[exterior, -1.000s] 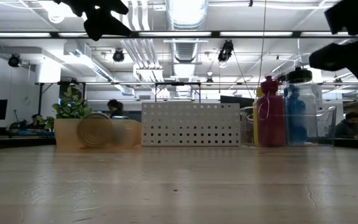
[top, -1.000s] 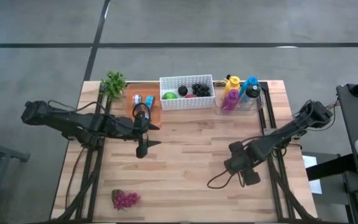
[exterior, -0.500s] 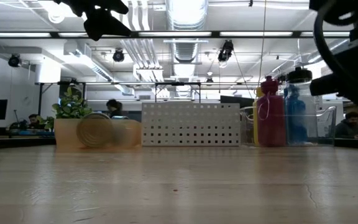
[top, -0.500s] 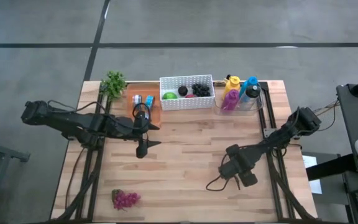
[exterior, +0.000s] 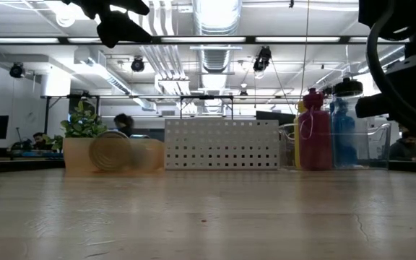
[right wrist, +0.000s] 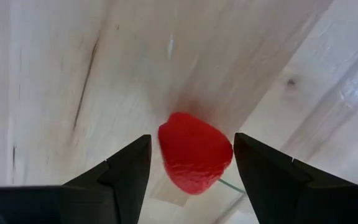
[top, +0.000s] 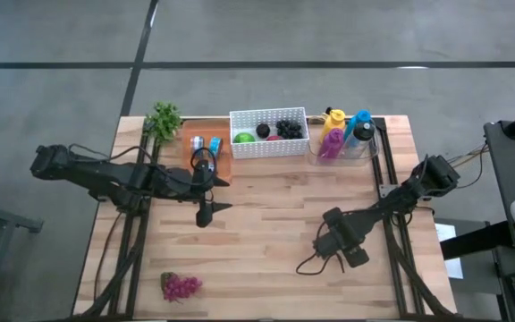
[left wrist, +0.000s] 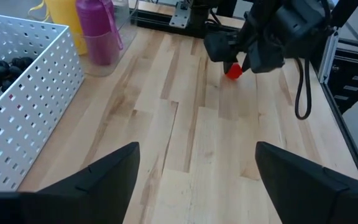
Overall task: Pick & Place Food Item
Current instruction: Put the strawberry into the white bin
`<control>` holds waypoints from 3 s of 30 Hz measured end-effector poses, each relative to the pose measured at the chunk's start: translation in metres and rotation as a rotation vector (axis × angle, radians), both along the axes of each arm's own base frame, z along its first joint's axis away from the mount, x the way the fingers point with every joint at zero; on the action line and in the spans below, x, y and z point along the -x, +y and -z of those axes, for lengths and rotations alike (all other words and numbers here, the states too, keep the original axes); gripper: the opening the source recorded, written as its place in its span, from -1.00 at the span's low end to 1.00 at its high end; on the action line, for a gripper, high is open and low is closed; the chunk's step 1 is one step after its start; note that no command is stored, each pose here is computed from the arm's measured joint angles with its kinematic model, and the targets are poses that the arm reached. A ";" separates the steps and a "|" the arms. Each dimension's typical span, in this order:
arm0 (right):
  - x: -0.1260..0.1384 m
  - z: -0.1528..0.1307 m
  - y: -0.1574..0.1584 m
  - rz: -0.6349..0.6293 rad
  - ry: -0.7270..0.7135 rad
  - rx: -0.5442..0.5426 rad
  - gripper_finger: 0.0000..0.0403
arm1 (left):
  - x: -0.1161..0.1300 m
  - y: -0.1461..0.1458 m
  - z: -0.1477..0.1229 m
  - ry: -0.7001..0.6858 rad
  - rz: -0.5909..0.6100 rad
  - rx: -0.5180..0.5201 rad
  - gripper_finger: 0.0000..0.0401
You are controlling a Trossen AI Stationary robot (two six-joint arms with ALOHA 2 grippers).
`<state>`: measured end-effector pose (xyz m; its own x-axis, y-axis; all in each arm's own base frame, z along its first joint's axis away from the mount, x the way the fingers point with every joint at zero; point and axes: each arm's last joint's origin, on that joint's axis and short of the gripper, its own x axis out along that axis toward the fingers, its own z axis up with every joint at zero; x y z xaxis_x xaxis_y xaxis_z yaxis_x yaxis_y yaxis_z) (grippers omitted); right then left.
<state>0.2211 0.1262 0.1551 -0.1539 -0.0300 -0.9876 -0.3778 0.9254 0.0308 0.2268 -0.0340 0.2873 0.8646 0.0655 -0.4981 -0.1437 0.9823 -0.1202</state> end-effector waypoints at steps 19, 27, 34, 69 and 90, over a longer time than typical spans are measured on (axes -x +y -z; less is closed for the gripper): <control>0.000 0.002 0.000 -0.021 -0.007 -0.008 -0.13 | 0.000 0.000 0.000 0.000 0.000 0.000 0.55; 0.000 0.002 0.000 -0.015 -0.012 -0.010 -0.06 | 0.000 0.000 0.000 0.000 0.000 0.001 0.50; 0.000 0.003 0.000 -0.014 -0.012 -0.010 0.03 | 0.000 0.000 0.000 0.001 0.000 0.001 0.47; 0.007 0.016 -0.004 0.043 -0.011 -0.002 -0.17 | 0.000 0.000 0.000 0.001 -0.001 0.003 0.62; -0.055 -0.051 -0.013 0.120 -0.274 -0.028 -0.17 | 0.000 0.000 0.000 0.001 0.000 0.001 0.49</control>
<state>0.2760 0.1136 0.2057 0.1178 -0.0003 -0.9930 -0.2637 0.9641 -0.0315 0.2268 -0.0339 0.2870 0.8643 0.0652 -0.4987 -0.1438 0.9822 -0.1208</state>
